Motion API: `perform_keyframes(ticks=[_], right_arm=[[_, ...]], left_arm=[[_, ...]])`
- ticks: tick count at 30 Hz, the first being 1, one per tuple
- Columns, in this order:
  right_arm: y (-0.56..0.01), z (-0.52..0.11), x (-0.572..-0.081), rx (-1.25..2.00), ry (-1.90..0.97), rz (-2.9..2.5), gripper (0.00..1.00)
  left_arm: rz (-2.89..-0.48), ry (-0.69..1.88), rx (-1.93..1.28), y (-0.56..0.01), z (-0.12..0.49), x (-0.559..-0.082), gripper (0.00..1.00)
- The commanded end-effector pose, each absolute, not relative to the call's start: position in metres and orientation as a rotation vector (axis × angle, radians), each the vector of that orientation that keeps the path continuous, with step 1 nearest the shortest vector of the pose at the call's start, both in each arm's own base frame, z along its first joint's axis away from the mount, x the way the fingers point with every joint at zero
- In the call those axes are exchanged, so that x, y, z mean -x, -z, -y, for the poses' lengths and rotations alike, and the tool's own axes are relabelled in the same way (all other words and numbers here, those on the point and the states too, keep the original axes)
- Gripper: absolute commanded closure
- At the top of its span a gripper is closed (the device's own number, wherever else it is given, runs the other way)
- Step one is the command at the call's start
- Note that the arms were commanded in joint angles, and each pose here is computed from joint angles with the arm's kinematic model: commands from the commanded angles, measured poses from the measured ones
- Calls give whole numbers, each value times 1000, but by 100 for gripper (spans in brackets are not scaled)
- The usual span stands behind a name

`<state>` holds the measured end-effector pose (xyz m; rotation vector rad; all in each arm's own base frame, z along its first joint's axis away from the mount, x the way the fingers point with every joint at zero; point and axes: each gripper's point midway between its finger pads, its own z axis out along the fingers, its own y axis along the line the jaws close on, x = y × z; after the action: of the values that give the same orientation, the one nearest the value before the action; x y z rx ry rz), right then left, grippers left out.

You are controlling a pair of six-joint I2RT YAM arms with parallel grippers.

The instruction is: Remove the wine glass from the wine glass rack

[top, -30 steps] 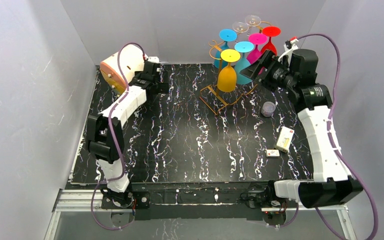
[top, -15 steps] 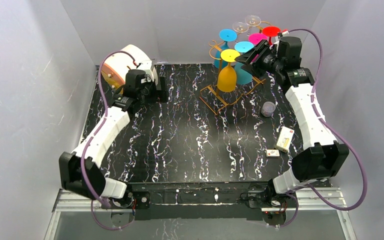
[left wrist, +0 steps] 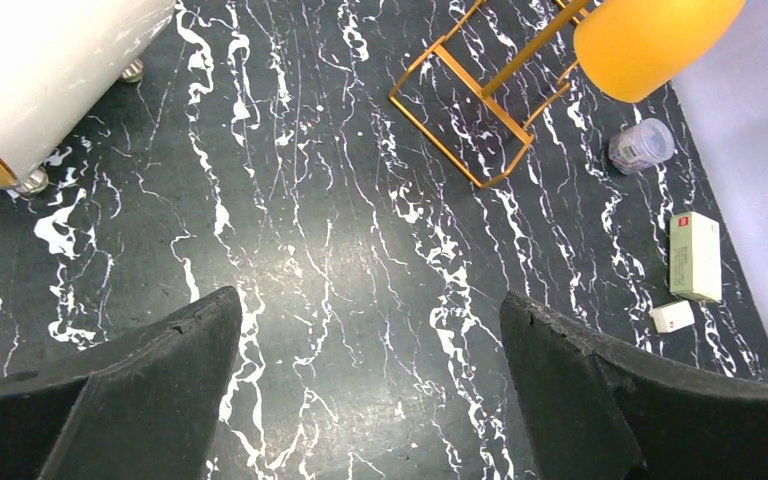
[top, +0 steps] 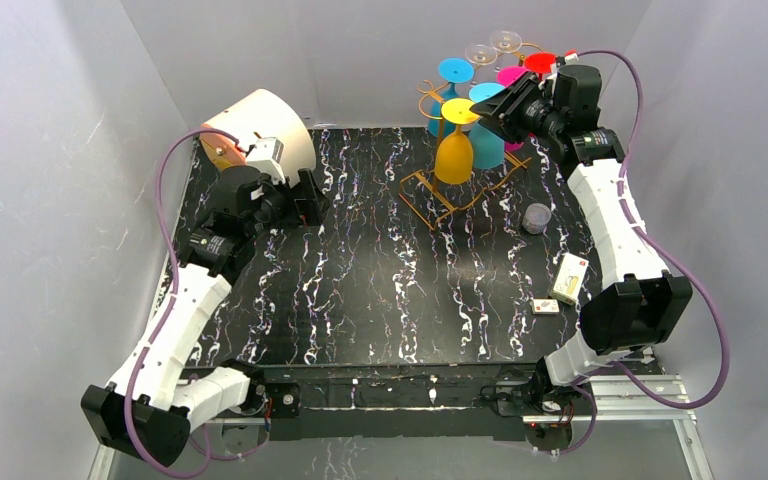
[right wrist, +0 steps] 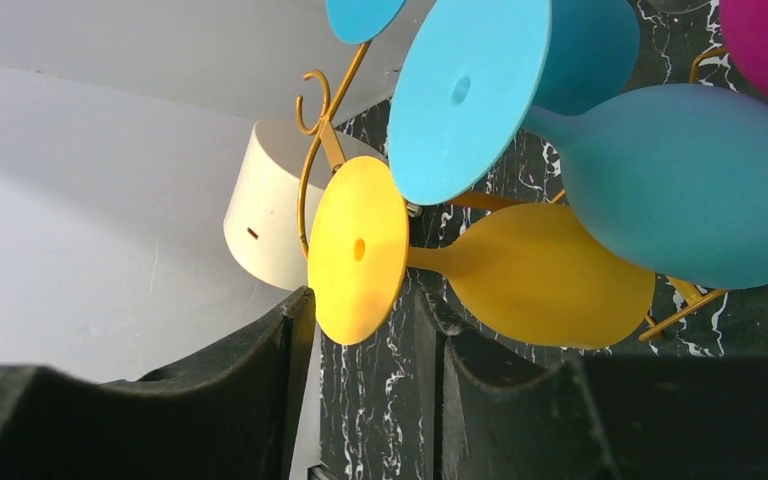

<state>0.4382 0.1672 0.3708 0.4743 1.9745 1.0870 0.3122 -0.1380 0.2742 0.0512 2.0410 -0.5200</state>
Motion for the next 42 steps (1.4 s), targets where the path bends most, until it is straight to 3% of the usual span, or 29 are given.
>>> perform_keyframes(ticks=[1,6,9,21,27,30,32,42], right_arm=[[-399,-164,-443,-443,-1103,-1891,51],[-395,-163,-447,-456,-1102,-1892,57],[-397,-164,-449,-455,-1111,-1884,66],[-390,-167,-461,-461,-1124,-1897,67],[-396,-166,-461,-457,-1118,-1880,82],[-401,-166,-458,-453,-1125,-1874,88],[-405,-167,-455,-445,-1140,-1870,99],[-421,-169,-440,-480,-1214,-1845,99]], left_arm=[[-2076,578,-37,-269,143,-299,2],[-2076,587,-34,-272,142,-292,2],[-2083,587,-45,-273,141,-289,2],[-2090,575,-18,-274,135,-277,7],[-2097,563,-8,-272,132,-275,16],[-2113,546,1,-269,129,-274,10],[-2118,542,3,-268,129,-274,8],[-2149,537,6,-265,128,-272,4]])
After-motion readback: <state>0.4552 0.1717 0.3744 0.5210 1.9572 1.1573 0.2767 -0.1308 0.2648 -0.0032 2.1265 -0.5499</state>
